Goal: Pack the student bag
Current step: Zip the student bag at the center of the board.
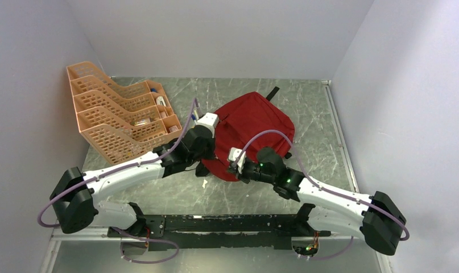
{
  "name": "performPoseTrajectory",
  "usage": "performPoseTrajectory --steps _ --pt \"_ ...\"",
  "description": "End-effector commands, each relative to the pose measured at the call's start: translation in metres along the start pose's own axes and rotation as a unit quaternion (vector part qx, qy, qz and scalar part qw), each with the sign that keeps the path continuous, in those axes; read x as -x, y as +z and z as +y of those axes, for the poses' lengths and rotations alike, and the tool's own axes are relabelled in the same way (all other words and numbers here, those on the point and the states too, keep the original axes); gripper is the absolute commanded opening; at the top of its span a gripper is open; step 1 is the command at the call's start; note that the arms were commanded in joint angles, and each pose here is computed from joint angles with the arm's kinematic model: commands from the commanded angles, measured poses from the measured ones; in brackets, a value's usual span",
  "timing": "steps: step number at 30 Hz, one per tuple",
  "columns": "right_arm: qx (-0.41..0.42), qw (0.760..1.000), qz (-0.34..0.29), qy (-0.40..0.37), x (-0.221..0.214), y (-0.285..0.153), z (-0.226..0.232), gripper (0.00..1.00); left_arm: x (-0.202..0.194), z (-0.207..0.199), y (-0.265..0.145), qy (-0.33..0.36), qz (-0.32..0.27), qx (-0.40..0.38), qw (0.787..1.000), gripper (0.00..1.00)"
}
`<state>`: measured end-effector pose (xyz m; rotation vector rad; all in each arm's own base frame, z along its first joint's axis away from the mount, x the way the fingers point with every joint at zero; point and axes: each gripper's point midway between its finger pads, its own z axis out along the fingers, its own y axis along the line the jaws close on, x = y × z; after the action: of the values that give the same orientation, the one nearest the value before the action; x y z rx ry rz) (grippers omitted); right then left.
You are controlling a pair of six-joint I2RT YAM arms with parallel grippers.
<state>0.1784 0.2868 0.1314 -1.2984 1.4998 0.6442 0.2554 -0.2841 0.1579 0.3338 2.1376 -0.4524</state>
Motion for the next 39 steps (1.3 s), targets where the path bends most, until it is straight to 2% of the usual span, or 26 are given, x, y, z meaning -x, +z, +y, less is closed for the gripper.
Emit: performPoseTrajectory --steps 1,14,19,22,23,27,29,33,39 --pt "0.064 0.997 0.029 0.019 0.000 -0.011 0.027 0.00 0.031 0.026 0.000 -0.001 -0.033 0.053 0.998 0.05" --pt "0.136 0.987 0.084 -0.002 -0.017 -0.024 0.056 0.00 0.074 0.061 0.011 0.015 -0.061 0.106 0.992 0.05" --pt "0.161 0.981 0.110 -0.014 -0.024 -0.036 0.065 0.00 0.096 0.061 0.029 0.029 -0.072 0.096 0.992 0.05" --pt "0.157 0.981 0.113 -0.017 -0.023 -0.041 0.064 0.00 0.103 0.049 0.036 0.043 -0.070 0.065 0.994 0.05" --pt "0.155 0.982 0.109 -0.018 -0.020 -0.043 0.063 0.00 0.104 0.041 0.037 0.050 -0.071 0.043 0.995 0.05" --pt "0.127 0.990 0.059 -0.025 0.004 -0.045 0.055 0.19 0.089 0.012 0.035 0.083 -0.056 -0.053 0.994 0.05" --pt "0.099 0.994 0.020 -0.028 0.022 -0.045 0.046 0.34 0.074 -0.001 0.030 0.092 -0.037 -0.092 0.991 0.05" --pt "0.026 0.998 -0.060 -0.001 0.061 -0.050 0.023 0.43 0.050 -0.019 0.013 0.098 -0.019 -0.128 0.987 0.05" --pt "-0.093 0.982 -0.129 0.100 0.097 -0.070 -0.016 0.47 0.023 -0.054 -0.009 0.096 0.001 -0.172 0.980 0.05"
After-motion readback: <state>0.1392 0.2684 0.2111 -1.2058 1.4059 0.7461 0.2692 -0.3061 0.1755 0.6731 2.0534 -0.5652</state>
